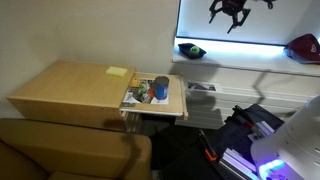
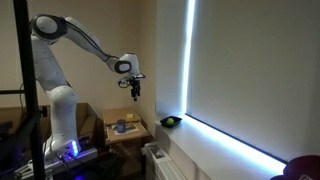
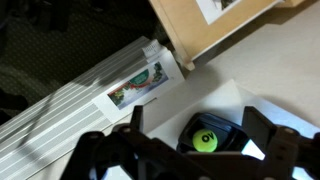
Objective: Take the tennis ball on the windowsill and put it on the drawer
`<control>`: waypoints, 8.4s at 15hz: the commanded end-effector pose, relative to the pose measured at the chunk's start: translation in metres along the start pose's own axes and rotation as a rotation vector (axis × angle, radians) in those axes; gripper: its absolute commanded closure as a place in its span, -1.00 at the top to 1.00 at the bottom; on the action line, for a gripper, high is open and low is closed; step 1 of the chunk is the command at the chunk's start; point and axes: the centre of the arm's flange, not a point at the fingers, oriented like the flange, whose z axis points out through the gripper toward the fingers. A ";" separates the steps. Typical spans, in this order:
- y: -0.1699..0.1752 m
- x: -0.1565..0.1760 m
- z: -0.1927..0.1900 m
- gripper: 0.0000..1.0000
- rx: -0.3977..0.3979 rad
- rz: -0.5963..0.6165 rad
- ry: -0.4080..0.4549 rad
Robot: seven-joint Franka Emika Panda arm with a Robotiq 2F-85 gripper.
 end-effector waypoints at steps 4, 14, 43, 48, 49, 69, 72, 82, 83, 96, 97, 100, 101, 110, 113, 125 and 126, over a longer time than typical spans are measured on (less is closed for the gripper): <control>-0.032 0.034 0.010 1.00 0.033 0.113 0.045; -0.085 0.115 0.072 1.00 0.251 0.501 0.278; -0.114 0.199 0.212 1.00 -0.154 0.666 0.044; -0.129 0.222 0.246 1.00 -0.081 0.684 0.125; -0.127 0.228 0.254 1.00 -0.073 0.700 0.142; -0.114 0.217 0.297 0.05 -0.023 0.797 0.070; -0.115 0.216 0.295 -0.17 -0.021 0.819 0.083; -0.114 0.235 0.142 -0.23 -0.109 0.873 -0.029; -0.108 0.238 0.122 -0.23 -0.146 0.877 -0.043; 0.008 0.132 0.117 -0.23 -0.505 0.483 -0.416; 0.007 0.113 0.128 -0.23 -0.519 0.433 -0.453; 0.000 0.066 0.144 -0.23 -0.457 0.382 -0.535; -0.011 0.101 0.154 0.27 -0.530 0.407 -0.503; -0.031 -0.023 0.189 -0.23 -0.574 0.177 -0.555; -0.040 -0.057 0.209 -0.23 -0.591 0.096 -0.497; -0.052 -0.060 0.240 -0.23 -0.430 0.089 -0.377; -0.057 -0.064 0.245 -0.23 -0.395 0.090 -0.374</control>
